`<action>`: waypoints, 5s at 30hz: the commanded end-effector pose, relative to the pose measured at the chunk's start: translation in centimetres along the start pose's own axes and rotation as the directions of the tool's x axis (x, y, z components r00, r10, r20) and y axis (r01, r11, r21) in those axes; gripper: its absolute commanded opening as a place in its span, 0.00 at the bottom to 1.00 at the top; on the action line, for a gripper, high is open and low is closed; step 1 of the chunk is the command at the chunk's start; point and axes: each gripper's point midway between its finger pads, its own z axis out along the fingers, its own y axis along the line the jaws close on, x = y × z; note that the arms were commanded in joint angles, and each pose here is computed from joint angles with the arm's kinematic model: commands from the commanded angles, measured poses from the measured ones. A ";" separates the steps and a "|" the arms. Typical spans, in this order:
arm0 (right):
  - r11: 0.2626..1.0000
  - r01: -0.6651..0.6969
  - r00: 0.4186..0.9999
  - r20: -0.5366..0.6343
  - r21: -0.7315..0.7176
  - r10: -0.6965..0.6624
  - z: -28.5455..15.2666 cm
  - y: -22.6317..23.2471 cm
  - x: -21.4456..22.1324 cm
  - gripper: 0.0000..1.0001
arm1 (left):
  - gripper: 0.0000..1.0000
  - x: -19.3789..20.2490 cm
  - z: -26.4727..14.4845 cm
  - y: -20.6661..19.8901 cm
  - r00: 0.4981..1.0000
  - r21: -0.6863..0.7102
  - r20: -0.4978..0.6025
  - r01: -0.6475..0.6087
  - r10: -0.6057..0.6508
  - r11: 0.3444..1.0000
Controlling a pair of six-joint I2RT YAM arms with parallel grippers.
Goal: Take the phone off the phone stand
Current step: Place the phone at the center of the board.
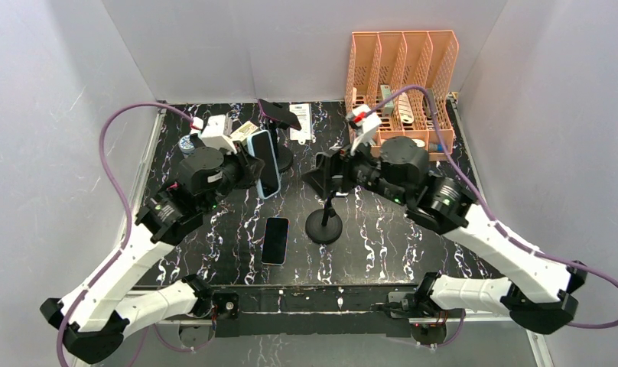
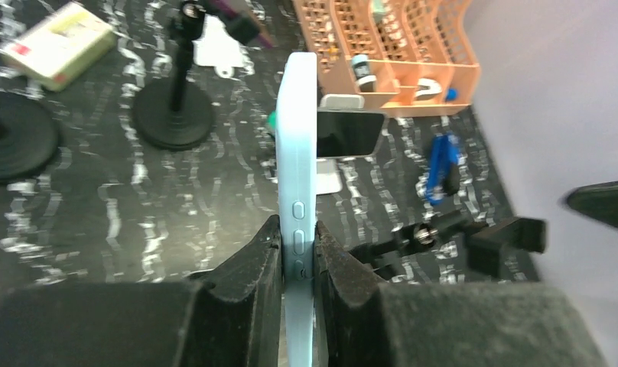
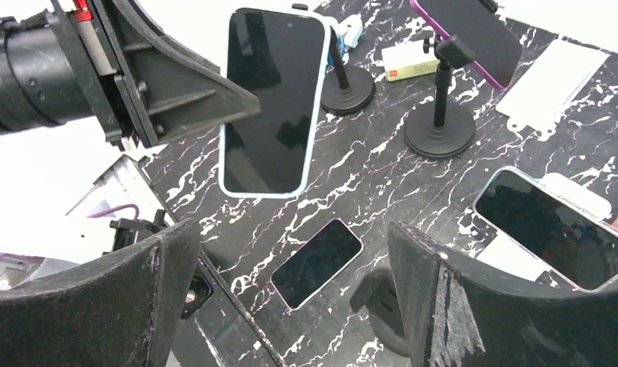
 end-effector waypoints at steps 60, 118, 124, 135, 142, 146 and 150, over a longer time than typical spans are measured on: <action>0.986 -0.037 0.998 -0.049 -0.162 0.030 -6.7 0.4 6.9 0.99 | 0.00 23.0 2.3 14.2 0.617 -0.167 -0.785 -0.128 -0.054 0.978; 0.991 -0.064 0.996 -0.077 -0.121 0.055 -5.8 0.0 7.1 0.99 | 0.48 23.2 -0.3 16.2 0.663 -0.305 -0.726 -0.074 -0.182 0.949; 0.997 -0.054 0.996 -0.081 -0.057 0.049 -6.3 -1.4 7.7 0.99 | 0.51 23.1 -0.4 16.6 0.670 -0.325 -0.719 -0.086 -0.186 0.942; 0.998 -0.059 0.996 -0.074 0.003 0.059 -7.1 -2.7 8.4 0.99 | 0.54 22.1 -0.6 17.2 0.700 -0.368 -0.688 -0.110 -0.191 0.923; 0.996 -0.056 0.996 -0.059 0.065 0.060 -7.4 -3.9 8.3 0.99 | 0.56 19.6 -0.8 16.4 0.752 -0.363 -0.637 -0.098 -0.171 0.926; 0.987 -0.070 0.997 -0.004 0.146 0.071 -7.9 -5.4 7.8 0.99 | 0.57 14.9 -0.2 14.4 0.847 -0.310 -0.520 -0.062 -0.114 0.949; 0.982 -0.069 0.997 0.049 0.177 0.061 -8.2 -6.5 7.9 0.99 | 0.56 8.9 0.0 11.2 0.935 -0.185 -0.354 -0.047 -0.022 0.982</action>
